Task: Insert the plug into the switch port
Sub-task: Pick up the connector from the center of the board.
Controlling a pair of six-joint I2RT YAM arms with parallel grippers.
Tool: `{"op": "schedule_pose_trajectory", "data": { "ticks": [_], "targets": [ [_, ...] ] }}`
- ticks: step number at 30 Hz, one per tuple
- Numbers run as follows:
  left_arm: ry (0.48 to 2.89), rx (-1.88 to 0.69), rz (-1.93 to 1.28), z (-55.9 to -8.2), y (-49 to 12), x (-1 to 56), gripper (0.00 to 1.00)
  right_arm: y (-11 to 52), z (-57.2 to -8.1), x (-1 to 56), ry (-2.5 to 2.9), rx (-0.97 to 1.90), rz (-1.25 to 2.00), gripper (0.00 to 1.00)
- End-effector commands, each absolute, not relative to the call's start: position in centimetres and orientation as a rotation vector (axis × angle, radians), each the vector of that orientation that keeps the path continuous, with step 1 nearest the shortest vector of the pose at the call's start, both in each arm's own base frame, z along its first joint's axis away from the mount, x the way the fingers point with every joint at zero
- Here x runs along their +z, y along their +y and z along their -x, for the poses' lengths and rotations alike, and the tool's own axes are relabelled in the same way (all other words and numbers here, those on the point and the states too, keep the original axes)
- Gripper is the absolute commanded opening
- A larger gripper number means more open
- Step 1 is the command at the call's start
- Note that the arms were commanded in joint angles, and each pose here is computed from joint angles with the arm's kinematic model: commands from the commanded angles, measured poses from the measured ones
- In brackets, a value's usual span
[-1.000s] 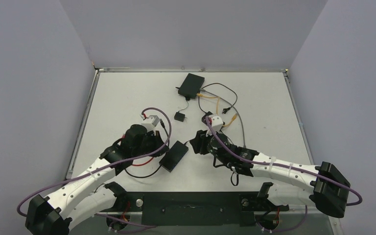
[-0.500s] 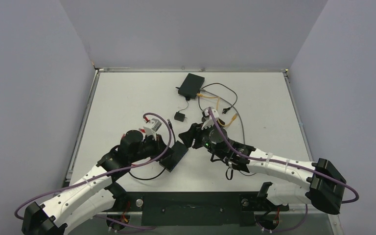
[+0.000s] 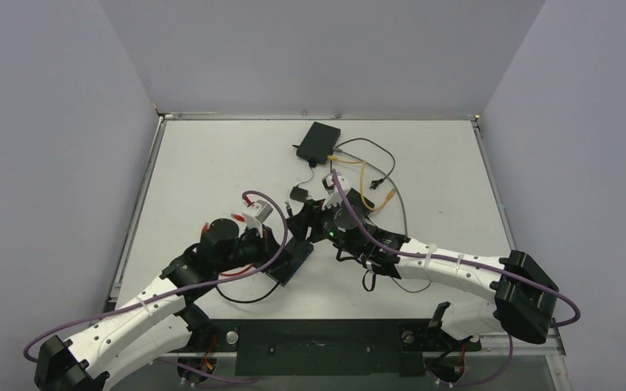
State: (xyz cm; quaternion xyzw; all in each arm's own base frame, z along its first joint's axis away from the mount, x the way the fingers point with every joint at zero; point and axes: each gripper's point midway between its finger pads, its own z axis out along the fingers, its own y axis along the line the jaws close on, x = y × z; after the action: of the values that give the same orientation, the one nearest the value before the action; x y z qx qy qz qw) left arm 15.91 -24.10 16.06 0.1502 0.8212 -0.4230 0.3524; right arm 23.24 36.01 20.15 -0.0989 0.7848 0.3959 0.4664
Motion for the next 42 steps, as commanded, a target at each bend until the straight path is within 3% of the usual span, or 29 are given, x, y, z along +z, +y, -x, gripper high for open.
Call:
{"op": "schedule_pose_trajectory", "data": {
  "ticks": [1, 9, 14, 22, 26, 29, 33, 35, 39, 42],
  "targets": [
    [2.008, -1.159, -0.434, -15.8, -25.0, 18.6, 0.00, 37.3, -24.0, 22.8, 1.858, 1.047, 0.211, 0.50],
    [1.972, -1.188, -0.451, -15.2, -25.0, 19.3, 0.00, 37.2, -24.4, 22.0, 1.868, 1.045, 0.186, 0.47],
    [1.959, -1.200, -0.462, -14.9, -25.1, 19.5, 0.00, 37.3, -24.2, 21.9, 1.864, 1.066, 0.195, 0.34],
    [1.945, -1.203, -0.456, -14.9, -25.0, 19.7, 0.00, 37.7, -23.9, 21.9, 1.859, 1.117, 0.204, 0.25],
    [1.932, -1.209, -0.455, -14.8, -25.0, 20.0, 0.00, 37.9, -23.7, 21.9, 1.856, 1.137, 0.208, 0.16],
    [1.924, -1.214, -0.454, -14.7, -25.0, 20.1, 0.00, 37.9, -23.5, 21.9, 1.854, 1.152, 0.222, 0.00],
    [1.930, -1.221, -0.442, -14.7, -25.0, 20.1, 0.00, 37.6, -23.4, 22.1, 1.838, 1.149, 0.231, 0.00],
    [1.935, -1.211, -0.420, -15.0, -24.9, 20.1, 0.11, 37.4, -23.3, 22.2, 1.829, 1.146, 0.238, 0.00],
    [1.934, -1.181, -0.372, -15.5, -24.4, 20.6, 0.45, 36.8, -23.0, 22.5, 1.806, 1.131, 0.258, 0.00],
    [1.931, -1.147, -0.341, -16.0, -23.9, 21.3, 0.55, 36.1, -22.6, 22.8, 1.787, 1.119, 0.278, 0.00]
  ]
}}
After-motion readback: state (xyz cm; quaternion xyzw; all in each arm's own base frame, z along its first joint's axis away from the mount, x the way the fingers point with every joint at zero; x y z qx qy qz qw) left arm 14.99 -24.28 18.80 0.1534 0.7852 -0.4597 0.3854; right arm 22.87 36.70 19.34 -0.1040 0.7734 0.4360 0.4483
